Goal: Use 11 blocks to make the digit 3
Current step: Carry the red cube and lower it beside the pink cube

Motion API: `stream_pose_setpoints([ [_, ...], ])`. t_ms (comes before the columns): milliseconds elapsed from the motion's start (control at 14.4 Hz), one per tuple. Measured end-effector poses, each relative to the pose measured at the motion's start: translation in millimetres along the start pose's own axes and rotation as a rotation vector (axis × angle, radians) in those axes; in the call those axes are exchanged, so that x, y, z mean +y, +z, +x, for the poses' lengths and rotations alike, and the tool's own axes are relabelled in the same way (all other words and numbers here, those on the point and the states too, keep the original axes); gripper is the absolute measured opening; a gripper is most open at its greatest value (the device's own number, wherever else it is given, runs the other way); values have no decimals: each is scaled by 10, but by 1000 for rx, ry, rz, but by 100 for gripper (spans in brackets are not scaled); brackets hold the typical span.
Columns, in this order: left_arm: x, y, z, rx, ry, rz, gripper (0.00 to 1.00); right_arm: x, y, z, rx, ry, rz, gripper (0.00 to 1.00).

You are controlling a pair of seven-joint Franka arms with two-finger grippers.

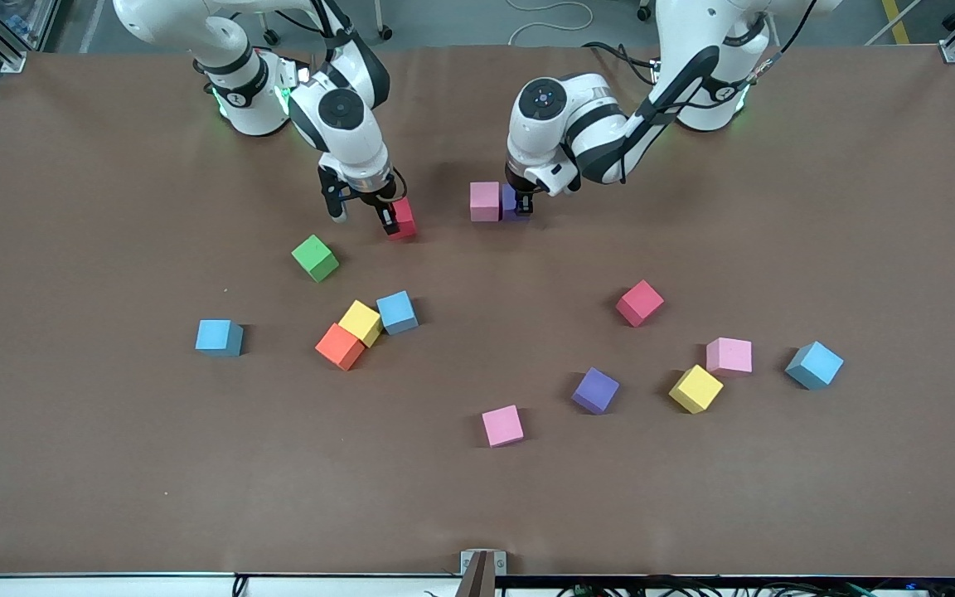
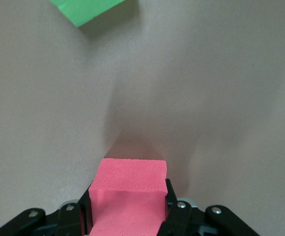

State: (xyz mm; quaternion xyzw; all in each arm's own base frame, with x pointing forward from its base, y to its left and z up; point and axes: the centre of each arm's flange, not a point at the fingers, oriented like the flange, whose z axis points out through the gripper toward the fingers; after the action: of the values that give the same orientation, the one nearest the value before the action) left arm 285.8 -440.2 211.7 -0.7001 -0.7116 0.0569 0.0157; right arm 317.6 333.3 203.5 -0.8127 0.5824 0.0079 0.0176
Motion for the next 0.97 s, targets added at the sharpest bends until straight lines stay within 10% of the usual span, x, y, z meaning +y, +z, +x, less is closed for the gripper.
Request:
stream_pose_setpoints([
  [972, -70, 13, -73, -4, 17, 3, 55, -135, 10, -320, -7, 34, 9, 54],
])
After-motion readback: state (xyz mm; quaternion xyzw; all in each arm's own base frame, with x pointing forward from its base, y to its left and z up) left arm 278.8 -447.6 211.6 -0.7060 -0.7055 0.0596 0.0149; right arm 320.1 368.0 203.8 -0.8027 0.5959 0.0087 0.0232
